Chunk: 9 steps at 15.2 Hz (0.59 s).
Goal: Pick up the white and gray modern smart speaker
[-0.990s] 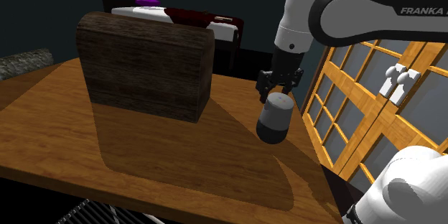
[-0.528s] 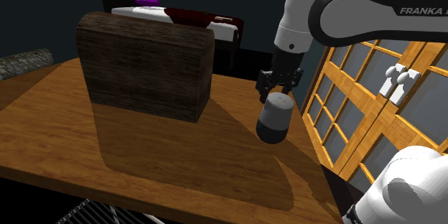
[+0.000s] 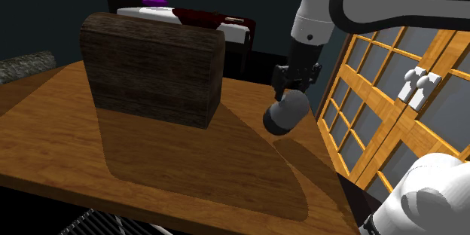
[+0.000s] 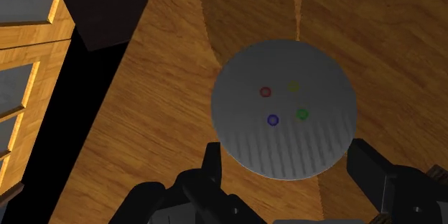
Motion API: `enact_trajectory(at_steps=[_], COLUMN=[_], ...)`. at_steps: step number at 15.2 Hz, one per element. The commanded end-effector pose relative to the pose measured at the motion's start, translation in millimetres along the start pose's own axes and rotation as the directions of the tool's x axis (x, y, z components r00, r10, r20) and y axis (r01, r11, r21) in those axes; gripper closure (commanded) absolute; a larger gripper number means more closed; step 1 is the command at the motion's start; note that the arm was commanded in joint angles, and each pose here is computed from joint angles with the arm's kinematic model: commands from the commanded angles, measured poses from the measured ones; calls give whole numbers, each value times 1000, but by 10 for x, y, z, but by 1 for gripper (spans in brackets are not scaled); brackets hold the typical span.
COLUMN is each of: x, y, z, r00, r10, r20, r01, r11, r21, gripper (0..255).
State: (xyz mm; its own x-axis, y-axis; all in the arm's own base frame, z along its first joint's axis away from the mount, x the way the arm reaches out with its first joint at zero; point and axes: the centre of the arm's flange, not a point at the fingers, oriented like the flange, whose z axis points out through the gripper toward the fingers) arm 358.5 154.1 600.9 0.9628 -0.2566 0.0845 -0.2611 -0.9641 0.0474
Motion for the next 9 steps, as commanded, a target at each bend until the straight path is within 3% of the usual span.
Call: enact_trajectory(at_steps=[1,9], x=[15,51], y=[2,22], z=[-107,-527], r00=[1000,1000], r10=[0,0], r20=[-1,-1], r01=[0,0], r11=[1000,1000], r21=[0,0], gripper=[255,255])
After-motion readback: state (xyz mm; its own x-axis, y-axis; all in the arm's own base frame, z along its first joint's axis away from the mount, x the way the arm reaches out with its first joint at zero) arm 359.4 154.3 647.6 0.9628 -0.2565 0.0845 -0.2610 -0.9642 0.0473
